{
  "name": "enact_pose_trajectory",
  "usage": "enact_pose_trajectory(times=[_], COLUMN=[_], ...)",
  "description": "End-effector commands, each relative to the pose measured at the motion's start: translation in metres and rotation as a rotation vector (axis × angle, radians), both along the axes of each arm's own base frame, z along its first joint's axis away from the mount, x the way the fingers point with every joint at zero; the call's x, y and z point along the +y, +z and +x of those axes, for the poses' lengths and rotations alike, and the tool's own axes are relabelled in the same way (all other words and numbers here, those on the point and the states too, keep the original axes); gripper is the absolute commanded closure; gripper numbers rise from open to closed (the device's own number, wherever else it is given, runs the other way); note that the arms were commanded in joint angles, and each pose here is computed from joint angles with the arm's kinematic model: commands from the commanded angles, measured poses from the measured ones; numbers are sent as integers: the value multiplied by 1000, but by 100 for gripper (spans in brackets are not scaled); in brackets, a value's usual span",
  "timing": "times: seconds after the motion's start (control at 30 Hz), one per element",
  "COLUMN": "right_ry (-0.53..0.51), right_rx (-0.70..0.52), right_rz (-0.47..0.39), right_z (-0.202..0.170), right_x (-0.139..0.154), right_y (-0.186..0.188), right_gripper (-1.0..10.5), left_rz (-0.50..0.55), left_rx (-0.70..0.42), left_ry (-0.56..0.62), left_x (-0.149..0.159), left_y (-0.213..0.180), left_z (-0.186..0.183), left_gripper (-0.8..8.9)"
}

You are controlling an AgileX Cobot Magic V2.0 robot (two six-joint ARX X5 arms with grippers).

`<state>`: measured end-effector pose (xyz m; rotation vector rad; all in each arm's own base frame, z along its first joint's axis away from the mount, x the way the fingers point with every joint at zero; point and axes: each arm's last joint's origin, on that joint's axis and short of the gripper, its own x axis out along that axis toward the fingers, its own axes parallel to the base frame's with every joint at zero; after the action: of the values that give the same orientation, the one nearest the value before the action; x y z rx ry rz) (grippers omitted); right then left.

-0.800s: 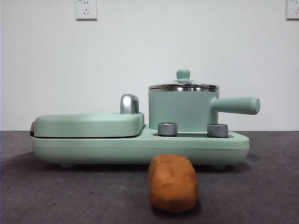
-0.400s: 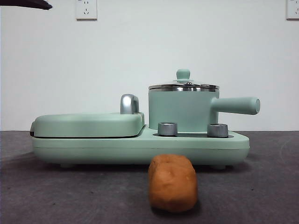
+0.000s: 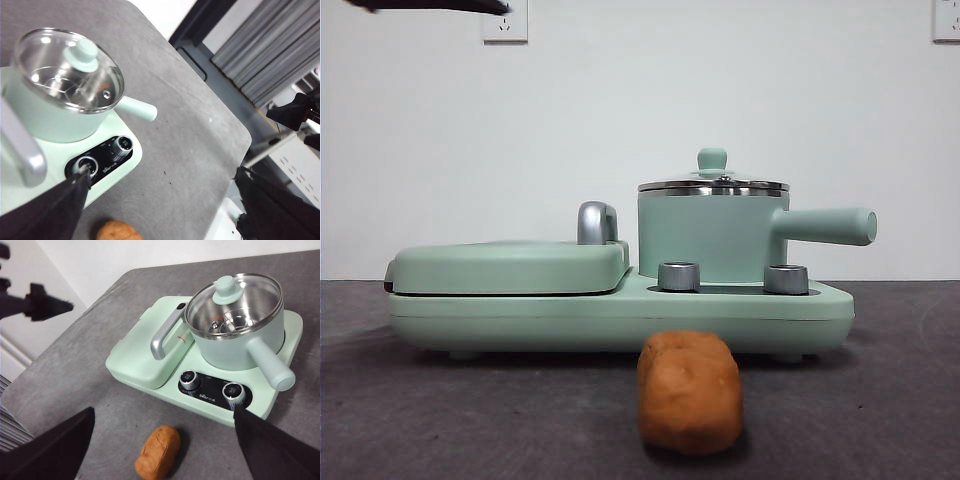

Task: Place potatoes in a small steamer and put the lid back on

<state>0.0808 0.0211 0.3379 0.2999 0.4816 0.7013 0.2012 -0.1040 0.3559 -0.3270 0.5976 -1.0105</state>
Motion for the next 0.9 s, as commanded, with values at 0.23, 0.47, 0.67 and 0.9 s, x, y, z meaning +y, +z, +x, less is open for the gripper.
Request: enact_pose_trajectory(times=[0.23,0.47,0.67,0.9], right_ry=[4,4,5,5], right_rx=[-18,-20,-21,-20], right_rz=[-1,-1,-1,-1], right_z=[0,0,0,0], right_x=[0,0,0,0], right_y=[5,5,5,5], right_gripper=[502,503,503,503], left_rz=[210,324,392,415], left_rx=[-80,-107,-162,-242], left_ry=[-53,-32,-23,38], left_x=[-57,-107,-143,-170], left_y=[30,32,17,-8], left_z=[51,90,115,140], left_gripper=[340,341,345,345])
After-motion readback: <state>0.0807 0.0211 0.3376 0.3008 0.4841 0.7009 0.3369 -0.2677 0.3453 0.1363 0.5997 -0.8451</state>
